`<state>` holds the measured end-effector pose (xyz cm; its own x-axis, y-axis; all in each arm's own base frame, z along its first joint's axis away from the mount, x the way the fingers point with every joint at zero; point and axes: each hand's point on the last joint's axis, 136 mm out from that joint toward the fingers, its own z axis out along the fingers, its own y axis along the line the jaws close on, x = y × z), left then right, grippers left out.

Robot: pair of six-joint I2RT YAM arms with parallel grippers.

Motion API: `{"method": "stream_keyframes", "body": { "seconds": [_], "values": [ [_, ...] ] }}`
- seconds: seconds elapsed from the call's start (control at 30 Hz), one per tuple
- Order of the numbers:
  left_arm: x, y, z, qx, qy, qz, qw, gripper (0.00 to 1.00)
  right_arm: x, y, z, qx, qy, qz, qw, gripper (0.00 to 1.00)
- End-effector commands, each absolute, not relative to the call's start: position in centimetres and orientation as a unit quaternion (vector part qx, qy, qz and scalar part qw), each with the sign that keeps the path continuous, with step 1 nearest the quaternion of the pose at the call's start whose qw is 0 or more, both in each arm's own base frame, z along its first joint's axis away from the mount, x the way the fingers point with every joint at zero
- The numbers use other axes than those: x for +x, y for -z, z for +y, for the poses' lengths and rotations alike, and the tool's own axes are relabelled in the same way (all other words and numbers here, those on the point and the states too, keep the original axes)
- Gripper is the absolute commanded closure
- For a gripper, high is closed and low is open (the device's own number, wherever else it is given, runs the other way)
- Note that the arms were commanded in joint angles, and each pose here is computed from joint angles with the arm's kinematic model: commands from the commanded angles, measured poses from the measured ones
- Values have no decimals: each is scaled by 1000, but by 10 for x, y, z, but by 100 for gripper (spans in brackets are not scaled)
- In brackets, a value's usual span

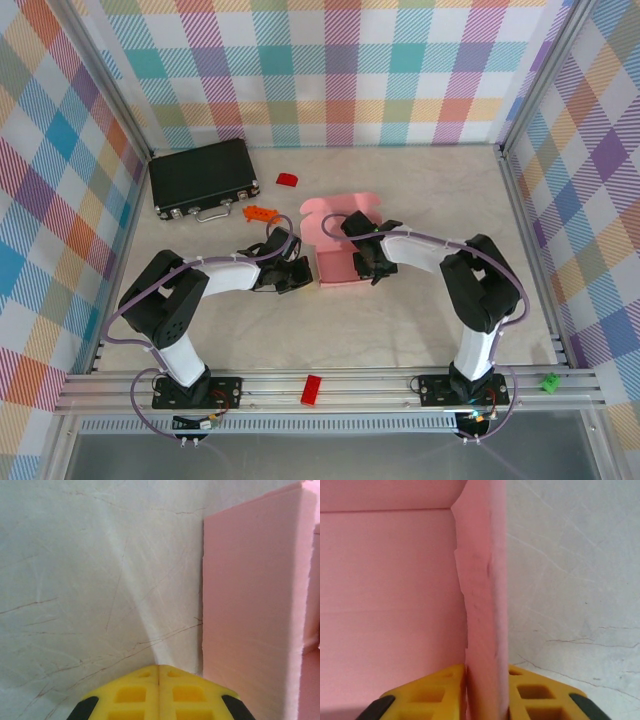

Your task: Fold the paper box

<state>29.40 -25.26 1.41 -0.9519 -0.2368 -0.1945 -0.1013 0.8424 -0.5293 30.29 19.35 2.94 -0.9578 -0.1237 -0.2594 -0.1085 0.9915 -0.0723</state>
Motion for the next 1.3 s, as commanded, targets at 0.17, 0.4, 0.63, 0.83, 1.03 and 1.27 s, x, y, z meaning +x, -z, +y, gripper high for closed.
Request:
{"method": "stream_keyframes", "body": {
  "seconds": [0.17, 0.4, 0.63, 0.83, 1.03, 1.27],
  "values": [
    [285, 22, -255, -72, 234, 963, 108, 99, 300, -42, 195, -43, 12, 989, 141, 70],
    [284, 26, -253, -71, 225, 966, 106, 99, 302, -40, 190, -26, 23, 989, 147, 61],
    [283, 27, -253, -67, 219, 968, 106, 100, 303, -46, 195, -20, 0, 987, 159, 58],
    [283, 26, -252, -66, 218, 968, 108, 100, 304, -54, 199, -20, -28, 986, 166, 54],
    [283, 27, -251, -65, 215, 969, 107, 100, 304, -55, 194, -17, -30, 986, 161, 55],
    [283, 27, -251, -64, 214, 969, 108, 100, 300, -47, 184, -19, -16, 989, 146, 66]
  ]
}}
